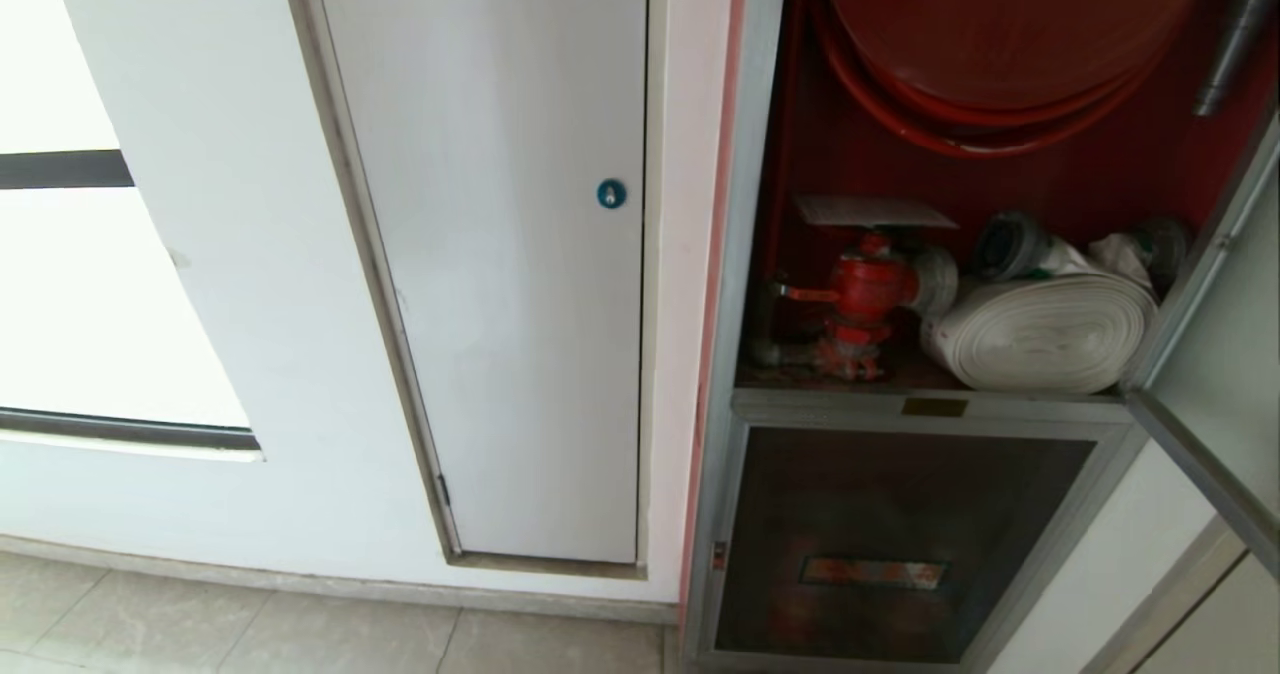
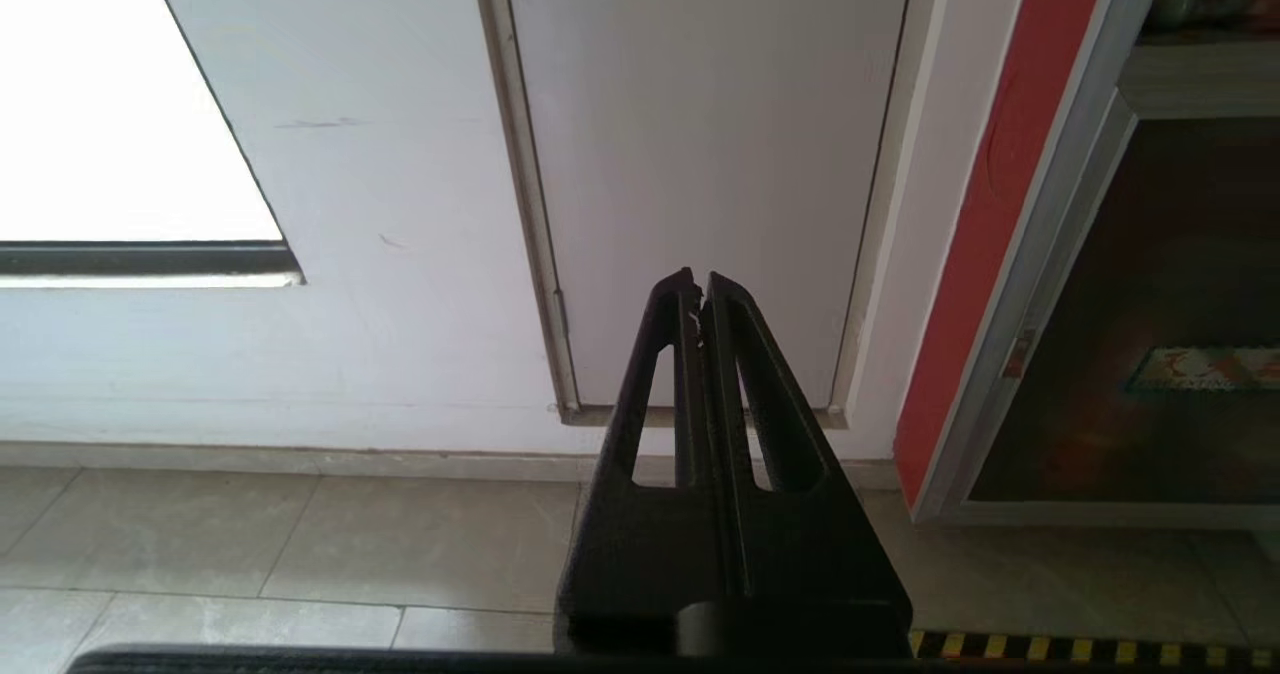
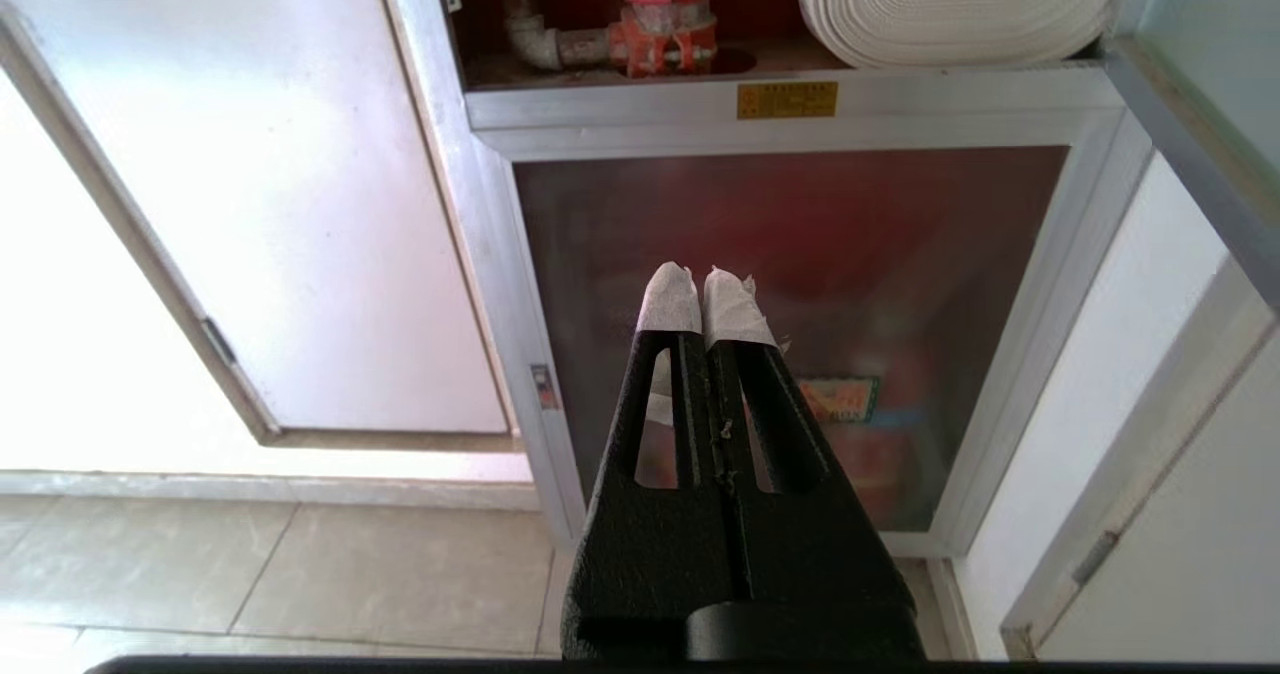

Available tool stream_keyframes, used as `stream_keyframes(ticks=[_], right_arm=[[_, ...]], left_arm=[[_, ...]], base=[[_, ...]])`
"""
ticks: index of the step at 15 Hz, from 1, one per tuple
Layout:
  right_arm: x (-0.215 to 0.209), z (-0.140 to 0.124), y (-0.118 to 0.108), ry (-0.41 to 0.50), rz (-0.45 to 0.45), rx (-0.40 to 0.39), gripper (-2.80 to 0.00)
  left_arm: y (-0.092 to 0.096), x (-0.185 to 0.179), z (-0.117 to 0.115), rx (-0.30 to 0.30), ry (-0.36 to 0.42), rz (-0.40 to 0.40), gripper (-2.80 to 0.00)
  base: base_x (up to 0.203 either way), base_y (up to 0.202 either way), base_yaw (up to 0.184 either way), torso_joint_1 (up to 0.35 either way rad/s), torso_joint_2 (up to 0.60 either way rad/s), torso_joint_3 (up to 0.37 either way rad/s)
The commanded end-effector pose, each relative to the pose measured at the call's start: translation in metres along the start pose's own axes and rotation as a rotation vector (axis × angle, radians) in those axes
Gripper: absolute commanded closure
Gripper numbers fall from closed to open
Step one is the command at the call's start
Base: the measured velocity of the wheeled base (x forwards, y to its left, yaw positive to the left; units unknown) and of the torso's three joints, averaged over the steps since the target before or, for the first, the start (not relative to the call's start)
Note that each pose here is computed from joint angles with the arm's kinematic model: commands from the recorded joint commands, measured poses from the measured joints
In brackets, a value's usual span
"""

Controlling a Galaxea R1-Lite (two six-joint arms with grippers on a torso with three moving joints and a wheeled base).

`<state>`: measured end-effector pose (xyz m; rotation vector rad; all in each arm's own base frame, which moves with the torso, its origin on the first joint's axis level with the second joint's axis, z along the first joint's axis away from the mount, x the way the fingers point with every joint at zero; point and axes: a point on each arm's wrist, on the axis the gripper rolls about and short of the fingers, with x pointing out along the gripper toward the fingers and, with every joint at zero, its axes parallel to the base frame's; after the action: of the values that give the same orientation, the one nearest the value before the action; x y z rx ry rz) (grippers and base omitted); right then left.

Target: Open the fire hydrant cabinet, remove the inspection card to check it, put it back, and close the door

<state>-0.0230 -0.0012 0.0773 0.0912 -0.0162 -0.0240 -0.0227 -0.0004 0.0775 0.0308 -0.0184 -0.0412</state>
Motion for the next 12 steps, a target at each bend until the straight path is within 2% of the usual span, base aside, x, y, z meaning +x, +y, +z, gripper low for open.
stream_keyframes(ticks=[1,12], right_arm=[[0.0000,0.0000,0.0000,0.000,0.000,0.001,0.00],[0.0001,-0.0001,0.0000,0.002,0.000,0.001,0.00]], left_arm=[[-0.0001,0.0009,-0.0034,0.000,0.012,0.000,0.00],[-0.0001,0.0009,-0.0035,0.000,0.012,0.000,0.00]], base=[[-0.188,0.000,0.001,-0.002,0.01,0.002],[-0.196,0.000,0.001,0.004,0.00,0.000]])
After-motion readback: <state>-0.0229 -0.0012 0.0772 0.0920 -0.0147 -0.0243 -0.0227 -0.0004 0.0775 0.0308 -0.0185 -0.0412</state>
